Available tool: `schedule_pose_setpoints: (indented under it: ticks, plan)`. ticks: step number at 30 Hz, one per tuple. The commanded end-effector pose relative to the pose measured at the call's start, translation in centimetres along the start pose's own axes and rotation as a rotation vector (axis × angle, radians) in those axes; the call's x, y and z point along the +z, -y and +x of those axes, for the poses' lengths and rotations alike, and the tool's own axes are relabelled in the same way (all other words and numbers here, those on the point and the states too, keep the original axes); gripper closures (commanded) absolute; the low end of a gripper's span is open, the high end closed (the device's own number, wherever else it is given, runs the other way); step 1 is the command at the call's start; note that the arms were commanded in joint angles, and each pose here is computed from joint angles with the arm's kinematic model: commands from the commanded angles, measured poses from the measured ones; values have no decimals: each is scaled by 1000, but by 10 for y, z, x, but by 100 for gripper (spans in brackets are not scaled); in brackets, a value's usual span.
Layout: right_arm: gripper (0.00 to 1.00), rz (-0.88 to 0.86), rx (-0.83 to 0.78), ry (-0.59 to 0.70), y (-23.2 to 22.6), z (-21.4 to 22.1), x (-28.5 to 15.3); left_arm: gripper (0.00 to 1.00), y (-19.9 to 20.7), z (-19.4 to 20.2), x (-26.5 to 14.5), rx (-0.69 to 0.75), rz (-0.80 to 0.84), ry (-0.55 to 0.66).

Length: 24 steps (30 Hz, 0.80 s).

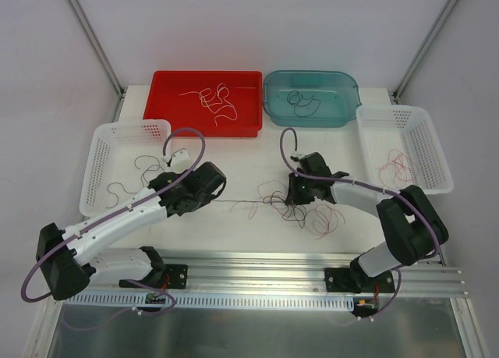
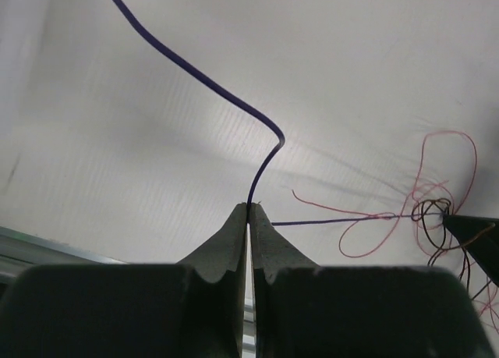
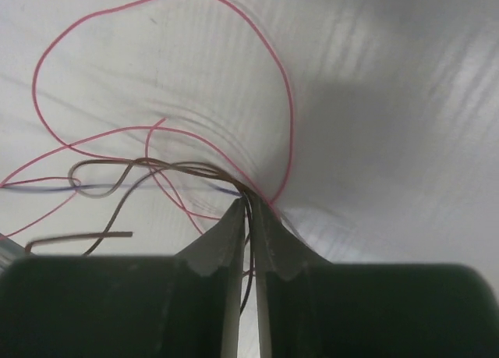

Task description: Untangle the cables

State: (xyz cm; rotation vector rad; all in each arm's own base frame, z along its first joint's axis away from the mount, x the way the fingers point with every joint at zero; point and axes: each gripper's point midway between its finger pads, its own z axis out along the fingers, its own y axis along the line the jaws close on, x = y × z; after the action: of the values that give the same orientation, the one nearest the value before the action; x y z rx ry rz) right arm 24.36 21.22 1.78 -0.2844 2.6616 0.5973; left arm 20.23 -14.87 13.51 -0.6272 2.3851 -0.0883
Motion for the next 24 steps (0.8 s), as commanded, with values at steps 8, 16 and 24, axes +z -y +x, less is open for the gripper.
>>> schedule_pose_setpoints:
  ticks: [8,16,24]
  plan:
    - [87,188,112,-44,58,36,-19,100,-45,-95,-41,23,-86,217]
    - [87,214,138,-47,62,40,-28,100,-21,-158,-94,18,34,318]
    - [88,238,150,-38,66,42,-36,100,-25,-239,-155,2,31,521]
